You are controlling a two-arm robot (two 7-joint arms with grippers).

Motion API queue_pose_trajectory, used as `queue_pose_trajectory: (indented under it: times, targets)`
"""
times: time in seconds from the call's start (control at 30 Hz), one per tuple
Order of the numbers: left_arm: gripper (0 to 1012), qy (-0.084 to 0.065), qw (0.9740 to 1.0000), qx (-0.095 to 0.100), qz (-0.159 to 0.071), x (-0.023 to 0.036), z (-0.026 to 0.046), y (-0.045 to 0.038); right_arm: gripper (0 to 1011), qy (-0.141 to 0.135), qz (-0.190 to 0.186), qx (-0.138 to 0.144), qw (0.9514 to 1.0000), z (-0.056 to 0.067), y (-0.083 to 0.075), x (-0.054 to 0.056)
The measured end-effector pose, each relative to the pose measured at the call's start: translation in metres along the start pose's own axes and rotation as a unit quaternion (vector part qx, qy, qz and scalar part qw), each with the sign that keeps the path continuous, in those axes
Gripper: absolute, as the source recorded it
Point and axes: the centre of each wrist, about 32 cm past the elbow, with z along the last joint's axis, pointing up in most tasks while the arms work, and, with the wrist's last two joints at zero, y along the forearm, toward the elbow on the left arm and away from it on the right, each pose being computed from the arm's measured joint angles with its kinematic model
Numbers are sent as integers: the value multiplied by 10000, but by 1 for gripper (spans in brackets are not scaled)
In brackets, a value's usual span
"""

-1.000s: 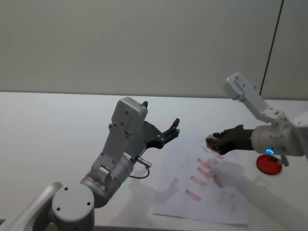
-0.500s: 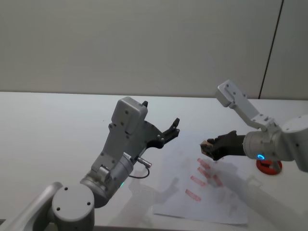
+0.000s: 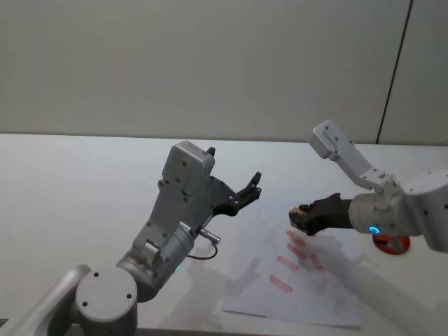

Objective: Use the one hand to pick up the stamp and affix it onto the A4 paper.

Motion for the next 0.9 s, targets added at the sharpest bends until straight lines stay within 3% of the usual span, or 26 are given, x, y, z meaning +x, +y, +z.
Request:
queue_pose_trajectory:
  times: [0.47, 0.9]
  targets:
    - [1002, 0, 10000, 0, 0, 0, 0, 0, 224, -92, -49, 299, 9995, 9, 86, 8]
    - [1002, 0, 10000, 0, 0, 0, 0, 0, 224, -42, -65, 406, 9991, 35, 171, 8]
